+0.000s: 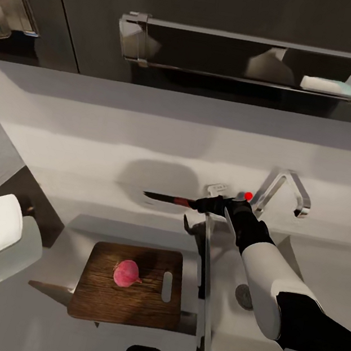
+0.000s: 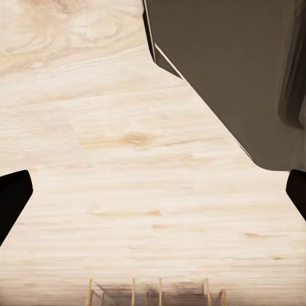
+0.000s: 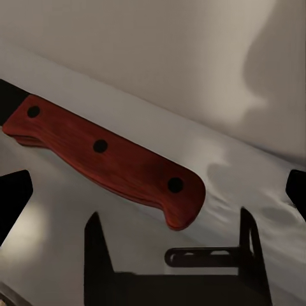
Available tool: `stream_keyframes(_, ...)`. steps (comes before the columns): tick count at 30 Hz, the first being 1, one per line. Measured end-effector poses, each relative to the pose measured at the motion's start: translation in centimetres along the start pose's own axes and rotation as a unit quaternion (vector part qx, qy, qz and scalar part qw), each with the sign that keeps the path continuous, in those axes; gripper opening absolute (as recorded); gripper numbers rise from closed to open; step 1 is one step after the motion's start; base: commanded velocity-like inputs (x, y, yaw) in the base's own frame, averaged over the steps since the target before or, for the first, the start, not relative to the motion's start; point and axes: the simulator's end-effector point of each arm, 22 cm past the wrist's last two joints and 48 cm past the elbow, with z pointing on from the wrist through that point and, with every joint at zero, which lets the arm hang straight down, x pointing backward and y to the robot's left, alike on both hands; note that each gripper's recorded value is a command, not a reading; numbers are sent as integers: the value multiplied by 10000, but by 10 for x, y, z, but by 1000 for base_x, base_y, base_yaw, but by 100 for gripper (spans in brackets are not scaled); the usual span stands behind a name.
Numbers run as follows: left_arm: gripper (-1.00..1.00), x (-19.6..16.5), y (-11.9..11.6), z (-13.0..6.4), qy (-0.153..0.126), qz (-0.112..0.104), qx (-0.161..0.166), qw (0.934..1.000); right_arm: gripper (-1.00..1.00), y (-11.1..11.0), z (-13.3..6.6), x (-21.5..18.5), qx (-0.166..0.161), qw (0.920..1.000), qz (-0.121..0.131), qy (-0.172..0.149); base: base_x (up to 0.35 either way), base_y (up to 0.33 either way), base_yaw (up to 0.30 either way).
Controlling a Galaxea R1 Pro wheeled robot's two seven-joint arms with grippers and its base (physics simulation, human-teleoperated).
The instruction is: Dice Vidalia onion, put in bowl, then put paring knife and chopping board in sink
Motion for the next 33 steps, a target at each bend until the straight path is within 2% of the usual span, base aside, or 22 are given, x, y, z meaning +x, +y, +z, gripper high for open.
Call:
stream_keyframes(18,100,5,-1,1,60,5,9,10000,100,0,6,7,-21,10000,7,51,0,0,7)
stream_keyframes(33,100,10,-2,3,132,9,19,9999,100,-1,12,16,-37,9999,33,109,0,0,131)
